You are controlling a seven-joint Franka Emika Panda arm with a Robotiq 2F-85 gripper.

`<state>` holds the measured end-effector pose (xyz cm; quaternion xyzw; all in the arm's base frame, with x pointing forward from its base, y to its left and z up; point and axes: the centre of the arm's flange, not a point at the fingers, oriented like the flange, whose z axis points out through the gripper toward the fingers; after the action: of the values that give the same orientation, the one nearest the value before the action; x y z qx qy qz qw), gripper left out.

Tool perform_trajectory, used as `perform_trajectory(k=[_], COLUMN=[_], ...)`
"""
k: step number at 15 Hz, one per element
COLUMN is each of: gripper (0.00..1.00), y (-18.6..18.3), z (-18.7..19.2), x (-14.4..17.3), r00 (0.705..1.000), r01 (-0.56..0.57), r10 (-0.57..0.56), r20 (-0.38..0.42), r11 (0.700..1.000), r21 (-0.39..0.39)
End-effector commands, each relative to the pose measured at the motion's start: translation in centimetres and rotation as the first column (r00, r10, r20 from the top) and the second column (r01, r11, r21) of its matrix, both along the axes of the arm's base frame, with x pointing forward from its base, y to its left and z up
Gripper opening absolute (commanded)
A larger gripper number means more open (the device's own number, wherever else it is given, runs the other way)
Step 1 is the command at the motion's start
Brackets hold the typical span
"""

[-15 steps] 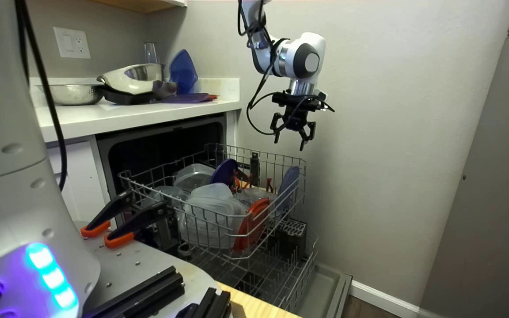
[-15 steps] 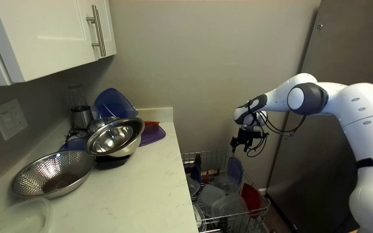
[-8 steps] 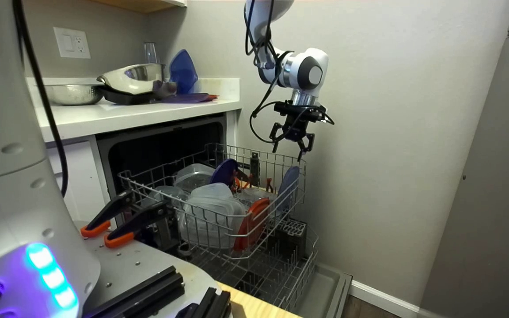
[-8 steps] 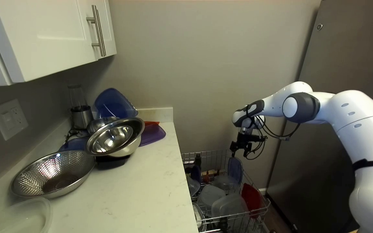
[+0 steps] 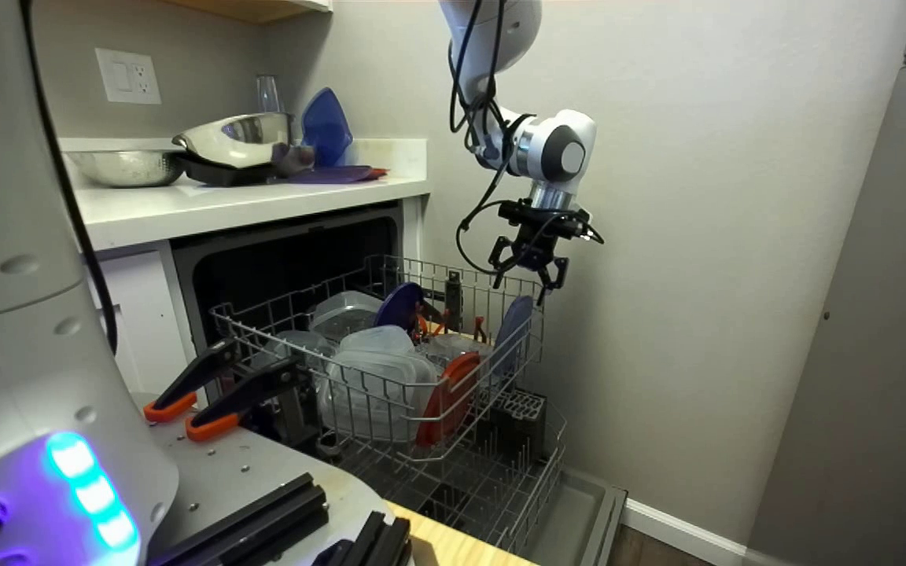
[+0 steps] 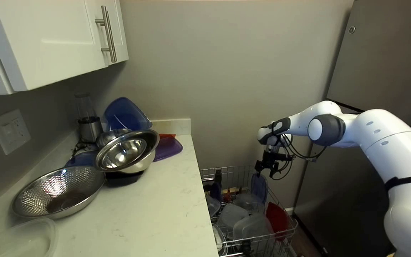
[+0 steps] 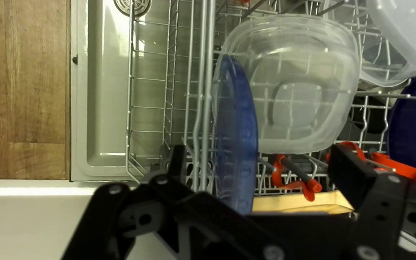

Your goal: Remove the blue lid from the dishwasher

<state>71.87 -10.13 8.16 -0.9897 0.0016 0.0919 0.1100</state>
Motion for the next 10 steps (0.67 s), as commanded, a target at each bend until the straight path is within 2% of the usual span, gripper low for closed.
perform_trajectory(k=[1, 2, 10], gripper=[0.75, 0.73, 0.2], y=[-1.2, -1.4, -1.1], z=[-0.7, -0.8, -1.0], x=[1.1, 1.2, 2.2], r00=[1.0, 1.0, 1.0], r01=[0.0, -0.001, -0.008], r10=[0.001, 0.001, 0.008], r20=[-0.005, -0.003, 0.0], r11=[0.999, 0.999, 0.998], r21=[0.043, 0.044, 0.06])
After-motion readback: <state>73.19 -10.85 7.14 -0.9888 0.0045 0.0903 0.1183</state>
